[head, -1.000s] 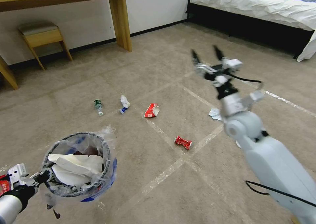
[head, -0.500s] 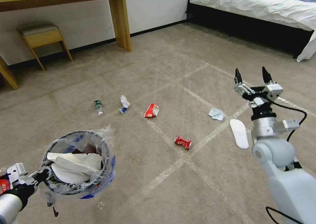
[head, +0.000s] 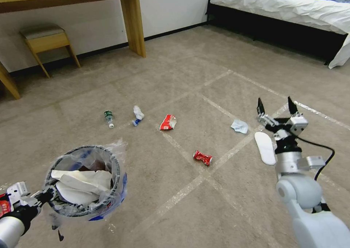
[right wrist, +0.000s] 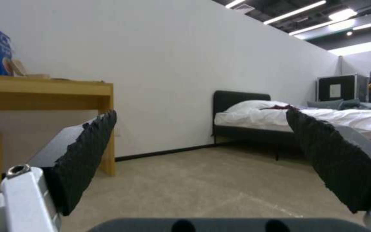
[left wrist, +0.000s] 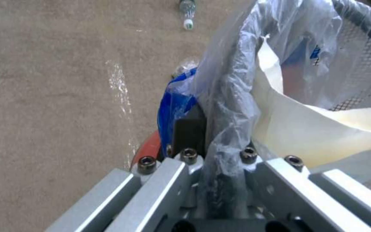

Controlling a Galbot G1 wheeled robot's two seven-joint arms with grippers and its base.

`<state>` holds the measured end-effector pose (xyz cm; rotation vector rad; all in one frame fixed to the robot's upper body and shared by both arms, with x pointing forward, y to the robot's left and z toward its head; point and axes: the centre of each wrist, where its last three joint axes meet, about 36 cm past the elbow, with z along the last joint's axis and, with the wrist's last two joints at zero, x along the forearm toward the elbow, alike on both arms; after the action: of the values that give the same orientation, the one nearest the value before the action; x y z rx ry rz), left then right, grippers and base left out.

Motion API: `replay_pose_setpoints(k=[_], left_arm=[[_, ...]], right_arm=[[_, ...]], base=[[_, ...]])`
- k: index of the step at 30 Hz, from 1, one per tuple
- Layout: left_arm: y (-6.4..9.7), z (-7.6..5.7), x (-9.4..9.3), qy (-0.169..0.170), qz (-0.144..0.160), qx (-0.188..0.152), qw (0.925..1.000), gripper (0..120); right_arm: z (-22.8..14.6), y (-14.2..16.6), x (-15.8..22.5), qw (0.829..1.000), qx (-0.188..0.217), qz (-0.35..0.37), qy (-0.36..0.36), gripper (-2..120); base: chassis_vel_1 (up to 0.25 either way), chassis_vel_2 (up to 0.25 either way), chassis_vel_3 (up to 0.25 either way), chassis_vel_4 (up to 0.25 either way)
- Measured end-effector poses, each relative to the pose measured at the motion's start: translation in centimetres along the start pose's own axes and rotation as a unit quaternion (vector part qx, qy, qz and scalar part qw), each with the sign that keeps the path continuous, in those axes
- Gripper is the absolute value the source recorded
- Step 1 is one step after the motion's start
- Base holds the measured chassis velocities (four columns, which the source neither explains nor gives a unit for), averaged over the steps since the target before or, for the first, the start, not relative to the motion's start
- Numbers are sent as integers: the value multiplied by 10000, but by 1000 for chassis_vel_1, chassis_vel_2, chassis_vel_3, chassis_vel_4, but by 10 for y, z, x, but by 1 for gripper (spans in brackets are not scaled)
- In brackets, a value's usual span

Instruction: Pick up the trash bin and place the garbage on the floor into it.

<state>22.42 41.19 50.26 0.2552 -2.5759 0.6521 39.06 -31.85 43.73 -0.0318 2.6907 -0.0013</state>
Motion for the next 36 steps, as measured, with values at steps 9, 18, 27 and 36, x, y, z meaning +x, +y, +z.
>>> replay_pose_setpoints(k=[9,18,27,36], left_arm=[[3,-3,1,11,-37,-46,10000,1],[8,-1,0,44,-66,-17,10000,1],[10,-1,-1,42,-82,11,10000,1],[16,0,-3,59,-196,27,9998,1]], right_arm=[[11,8,9,9999,5,-51,101,100],[14,11,5,9999,-13,-115,96,100],[19,12,6,9998,-28,-156,104,100],[22,12,6,9997,-13,-221,131,100]], base=[[-14,16,12,-13],[-161,169,173,-159],[-211,211,205,-211],[-31,32,34,-26]])
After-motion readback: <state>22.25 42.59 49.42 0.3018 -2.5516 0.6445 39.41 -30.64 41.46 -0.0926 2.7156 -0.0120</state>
